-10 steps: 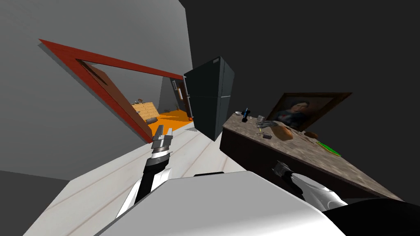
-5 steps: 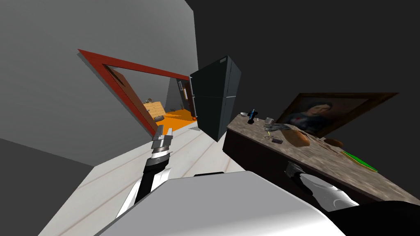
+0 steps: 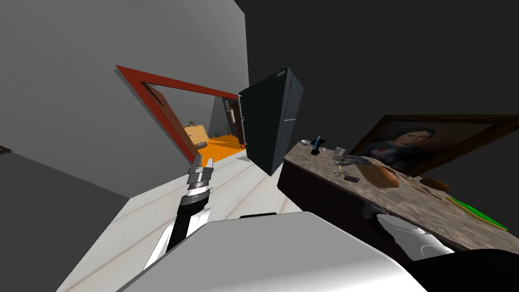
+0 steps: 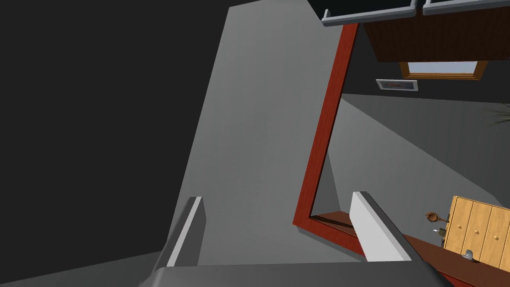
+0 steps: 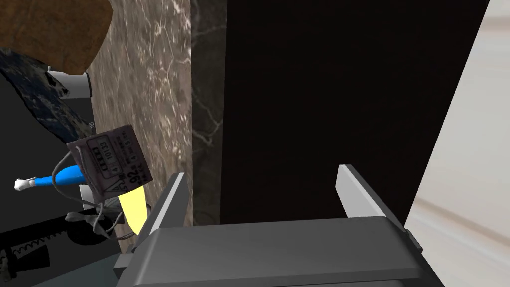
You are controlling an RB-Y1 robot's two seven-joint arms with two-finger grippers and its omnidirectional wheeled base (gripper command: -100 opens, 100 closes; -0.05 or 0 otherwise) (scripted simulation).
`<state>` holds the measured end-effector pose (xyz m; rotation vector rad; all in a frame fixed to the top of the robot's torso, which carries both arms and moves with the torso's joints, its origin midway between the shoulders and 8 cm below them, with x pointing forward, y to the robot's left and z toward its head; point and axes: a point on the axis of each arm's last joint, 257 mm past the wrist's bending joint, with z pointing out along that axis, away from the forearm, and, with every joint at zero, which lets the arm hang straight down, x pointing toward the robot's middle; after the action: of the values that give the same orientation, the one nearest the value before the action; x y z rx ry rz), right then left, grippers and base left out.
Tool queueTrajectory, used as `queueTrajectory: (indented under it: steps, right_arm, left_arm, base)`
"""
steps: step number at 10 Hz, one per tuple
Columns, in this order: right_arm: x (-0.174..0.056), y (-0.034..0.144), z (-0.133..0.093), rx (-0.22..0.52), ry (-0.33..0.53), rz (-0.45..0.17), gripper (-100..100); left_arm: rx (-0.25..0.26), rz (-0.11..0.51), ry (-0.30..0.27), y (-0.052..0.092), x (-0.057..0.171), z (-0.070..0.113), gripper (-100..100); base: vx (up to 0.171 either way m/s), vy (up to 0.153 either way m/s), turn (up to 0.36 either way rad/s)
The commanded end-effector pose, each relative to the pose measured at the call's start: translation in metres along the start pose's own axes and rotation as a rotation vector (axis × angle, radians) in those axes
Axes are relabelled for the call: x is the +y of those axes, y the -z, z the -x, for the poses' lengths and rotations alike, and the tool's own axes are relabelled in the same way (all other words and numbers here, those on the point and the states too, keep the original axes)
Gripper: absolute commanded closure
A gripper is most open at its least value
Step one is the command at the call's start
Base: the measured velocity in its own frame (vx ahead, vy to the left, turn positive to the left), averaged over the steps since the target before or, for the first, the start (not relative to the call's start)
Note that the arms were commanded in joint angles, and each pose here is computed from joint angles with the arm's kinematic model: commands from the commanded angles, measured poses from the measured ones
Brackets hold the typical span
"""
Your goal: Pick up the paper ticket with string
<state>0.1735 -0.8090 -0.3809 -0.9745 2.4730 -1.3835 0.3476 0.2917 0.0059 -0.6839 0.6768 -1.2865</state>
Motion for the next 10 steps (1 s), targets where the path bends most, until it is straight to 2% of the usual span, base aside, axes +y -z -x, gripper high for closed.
queueTrajectory:
  steps: [1,4,5,6,8,10]
  right_arm:
    - [-0.026,-0.001,-0.027,0.051,0.053,-0.032,-100]
    - [-0.026,-0.001,-0.027,0.051,0.053,-0.032,-100]
    - [-0.045,-0.001,-0.046,0.094,0.091,-0.057,-100]
    - [-0.045,-0.001,-0.046,0.094,0.091,-0.057,-100]
    - [-0.076,0.002,-0.076,0.163,0.144,-0.094,-100]
    - [-0.095,0.004,-0.094,0.206,0.174,-0.116,-100]
  left_arm:
    - [0.0,0.0,0.0,0.0,0.0,0.0,0]
    - [0.0,0.0,0.0,0.0,0.0,0.0,0]
    - [0.0,0.0,0.0,0.0,0.0,0.0,0]
    - [0.0,0.0,0.0,0.0,0.0,0.0,0]
    - [0.0,0.0,0.0,0.0,0.0,0.0,0]
    - [0.0,0.0,0.0,0.0,0.0,0.0,0]
  base:
    - [0.032,0.047,0.154]
    - [0.016,0.013,0.02]
    - [0.022,0.012,0.194]
    - [0.029,0.012,0.1]
    - [0.052,0.019,0.214]
    - [0.1,-0.036,0.167]
